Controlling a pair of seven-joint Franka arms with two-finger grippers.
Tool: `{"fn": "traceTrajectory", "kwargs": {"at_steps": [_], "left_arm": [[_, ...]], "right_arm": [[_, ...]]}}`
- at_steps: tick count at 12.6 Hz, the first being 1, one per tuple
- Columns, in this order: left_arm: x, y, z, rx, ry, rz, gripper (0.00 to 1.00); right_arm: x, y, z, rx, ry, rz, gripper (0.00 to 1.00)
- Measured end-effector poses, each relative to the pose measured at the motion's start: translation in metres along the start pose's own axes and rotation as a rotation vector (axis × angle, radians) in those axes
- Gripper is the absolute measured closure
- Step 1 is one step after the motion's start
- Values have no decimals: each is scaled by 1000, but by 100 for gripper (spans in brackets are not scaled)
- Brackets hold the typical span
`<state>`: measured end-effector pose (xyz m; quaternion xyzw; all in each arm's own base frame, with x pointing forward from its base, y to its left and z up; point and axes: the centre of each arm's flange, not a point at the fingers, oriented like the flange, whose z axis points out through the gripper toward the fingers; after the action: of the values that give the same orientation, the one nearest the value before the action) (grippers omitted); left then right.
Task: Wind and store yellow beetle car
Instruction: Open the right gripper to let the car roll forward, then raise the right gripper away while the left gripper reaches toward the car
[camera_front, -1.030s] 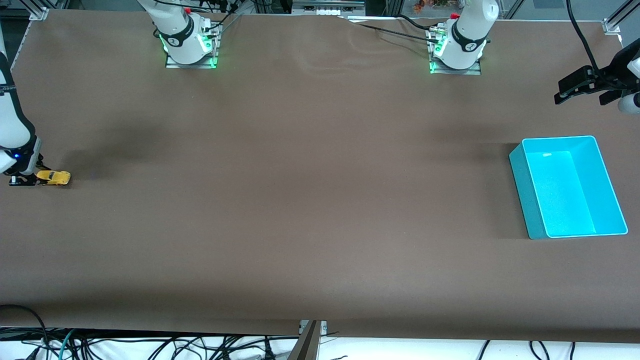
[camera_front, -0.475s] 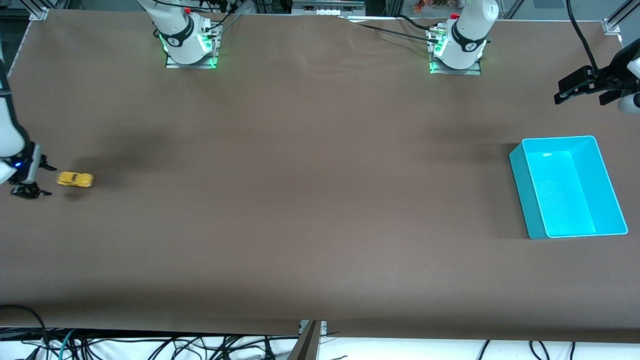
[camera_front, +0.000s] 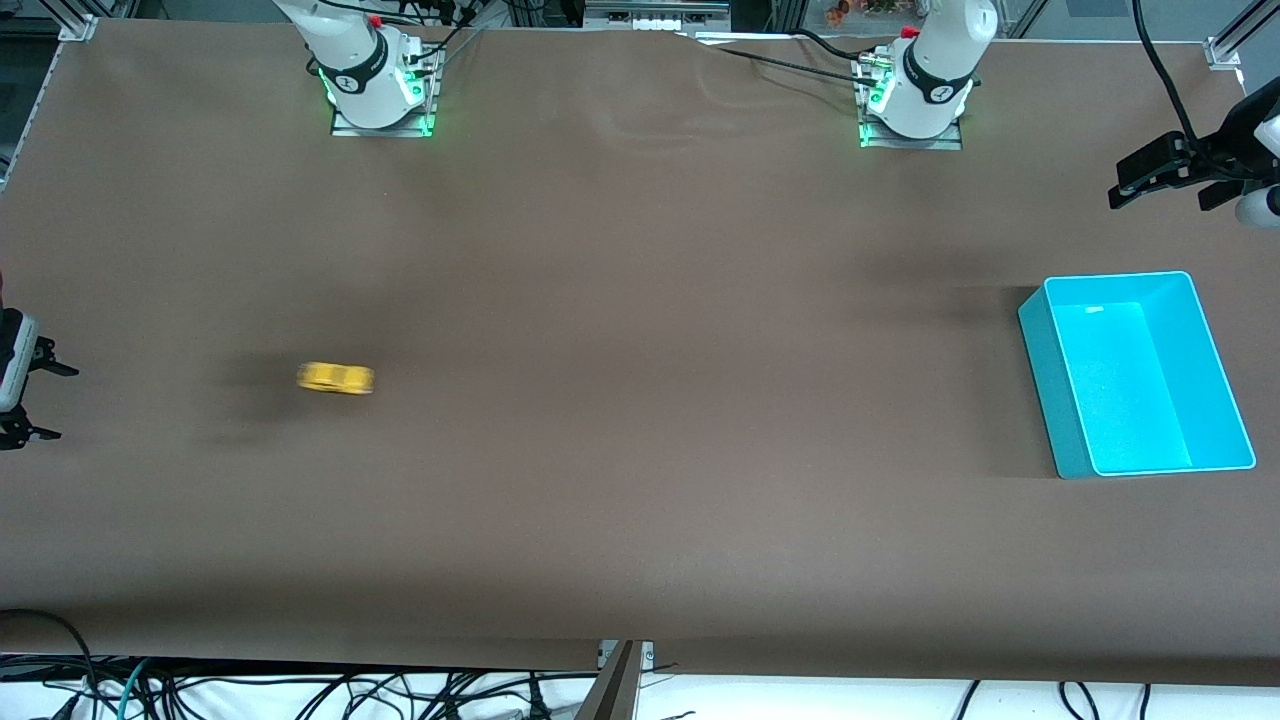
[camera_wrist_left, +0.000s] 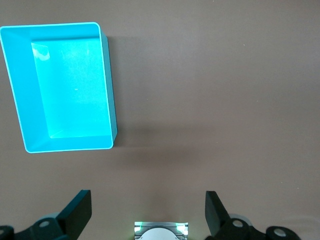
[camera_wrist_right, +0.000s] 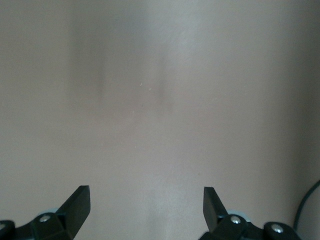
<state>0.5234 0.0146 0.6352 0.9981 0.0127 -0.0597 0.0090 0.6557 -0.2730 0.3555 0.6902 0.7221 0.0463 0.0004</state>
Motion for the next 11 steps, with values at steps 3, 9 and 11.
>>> {"fn": "traceTrajectory", "kwargs": {"at_steps": [3, 9, 11], "left_arm": [[0, 0, 0, 0, 0, 0, 0], [2, 0, 2, 0, -5, -1, 0], [2, 0, 3, 0, -7, -1, 0]], "right_arm": [[20, 6, -27, 20, 11, 140, 0], [125, 39, -102, 137, -29, 670, 0], [166, 45, -122, 156, -56, 898, 0]]}}
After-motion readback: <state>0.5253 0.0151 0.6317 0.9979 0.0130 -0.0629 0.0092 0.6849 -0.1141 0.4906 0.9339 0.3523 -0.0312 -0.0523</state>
